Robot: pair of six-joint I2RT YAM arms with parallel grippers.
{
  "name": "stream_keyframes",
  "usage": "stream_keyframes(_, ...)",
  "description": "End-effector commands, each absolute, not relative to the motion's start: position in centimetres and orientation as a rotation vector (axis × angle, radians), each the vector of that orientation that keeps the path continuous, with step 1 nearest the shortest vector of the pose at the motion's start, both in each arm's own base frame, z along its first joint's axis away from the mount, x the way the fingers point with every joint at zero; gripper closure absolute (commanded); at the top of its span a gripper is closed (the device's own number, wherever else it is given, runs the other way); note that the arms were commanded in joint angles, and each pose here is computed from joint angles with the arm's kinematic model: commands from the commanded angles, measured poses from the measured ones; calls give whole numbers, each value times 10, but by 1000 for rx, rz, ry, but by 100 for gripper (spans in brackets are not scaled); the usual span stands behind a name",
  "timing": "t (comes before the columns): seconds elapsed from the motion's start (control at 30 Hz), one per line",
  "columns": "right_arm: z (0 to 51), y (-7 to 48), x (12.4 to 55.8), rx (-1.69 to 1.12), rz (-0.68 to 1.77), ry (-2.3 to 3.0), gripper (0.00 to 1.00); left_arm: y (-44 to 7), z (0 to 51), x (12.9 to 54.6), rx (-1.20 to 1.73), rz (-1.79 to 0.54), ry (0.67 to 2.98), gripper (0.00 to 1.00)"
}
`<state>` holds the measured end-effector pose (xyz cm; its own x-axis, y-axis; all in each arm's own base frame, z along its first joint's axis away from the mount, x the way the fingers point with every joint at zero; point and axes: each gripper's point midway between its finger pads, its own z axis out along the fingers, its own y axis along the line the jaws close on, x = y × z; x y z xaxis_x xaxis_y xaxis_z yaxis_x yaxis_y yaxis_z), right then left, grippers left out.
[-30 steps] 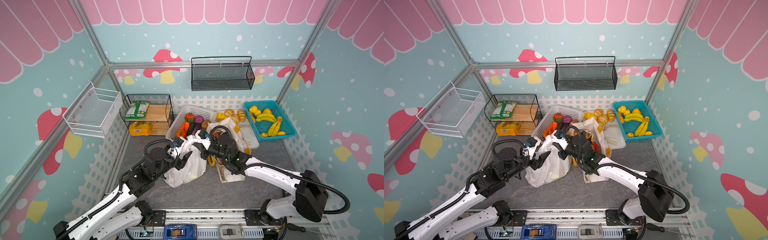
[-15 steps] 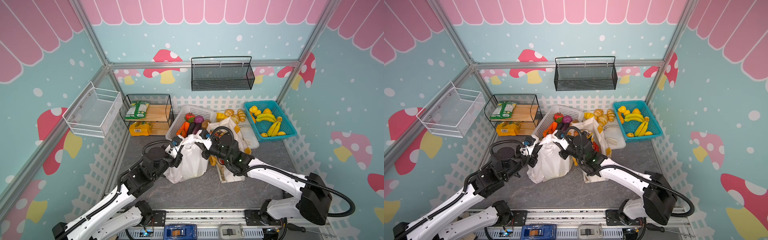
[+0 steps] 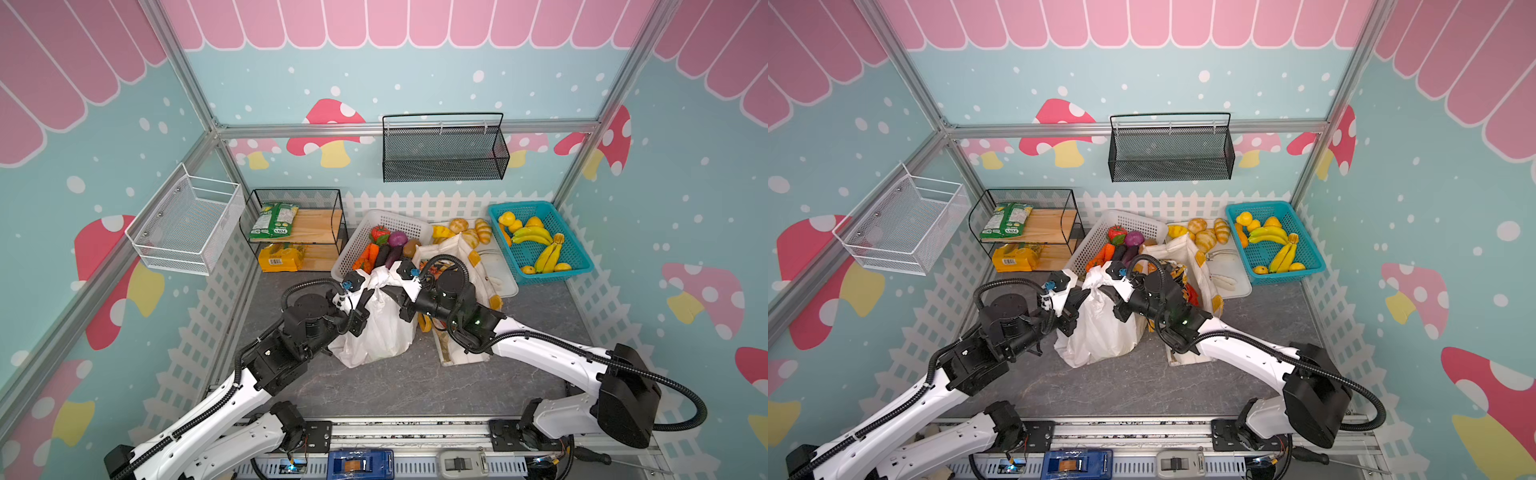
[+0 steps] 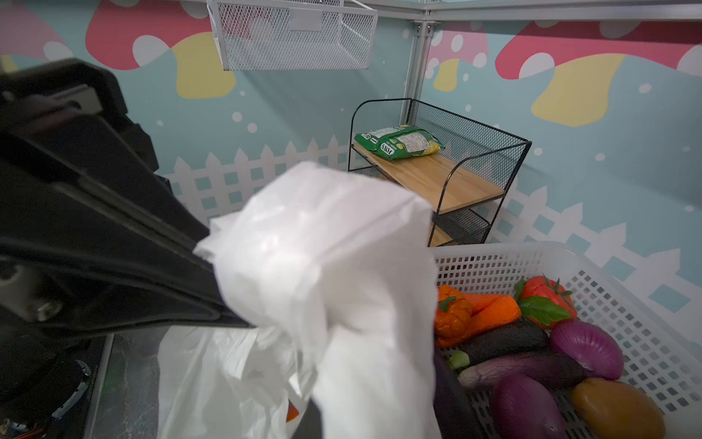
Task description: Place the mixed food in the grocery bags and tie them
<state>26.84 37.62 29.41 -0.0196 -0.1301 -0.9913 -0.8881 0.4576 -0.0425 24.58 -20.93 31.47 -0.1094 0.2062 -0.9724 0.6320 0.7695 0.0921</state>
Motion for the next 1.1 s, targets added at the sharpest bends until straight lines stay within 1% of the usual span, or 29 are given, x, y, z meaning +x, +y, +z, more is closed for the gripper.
stream_keyframes(0.0, 300, 386, 268, -913, 826, 1470, 100, -219, 339, 241, 635, -529, 1596, 99)
stream_keyframes(0.17, 299, 391, 269, -904, 856, 1465, 100, -227, 346, 236, 620, -612, 1559, 100)
stream_keyframes(0.33, 305, 385, 274, -915, 841, 1410, 100, -240, 332, 230, 655, -677, 1579, 100)
stream_keyframes(0.5, 317, 370, 267, -946, 1007, 1250, 100, -248, 304, 229, 641, -718, 1602, 99)
stream_keyframes(0.63, 312, 364, 267, -943, 1089, 1205, 100, -257, 291, 232, 627, -730, 1609, 94)
stream_keyframes(0.7, 309, 362, 268, -942, 1105, 1196, 100, -261, 289, 232, 631, -737, 1605, 89)
stream_keyframes(0.8, 306, 362, 270, -948, 1107, 1189, 100, -262, 288, 230, 650, -740, 1602, 77)
stream_keyframes(0.97, 302, 358, 275, -945, 1102, 1185, 100, -246, 299, 218, 685, -687, 1581, 49)
stream_keyframes(1.07, 301, 356, 275, -944, 1116, 1179, 100, -232, 308, 210, 701, -657, 1579, 36)
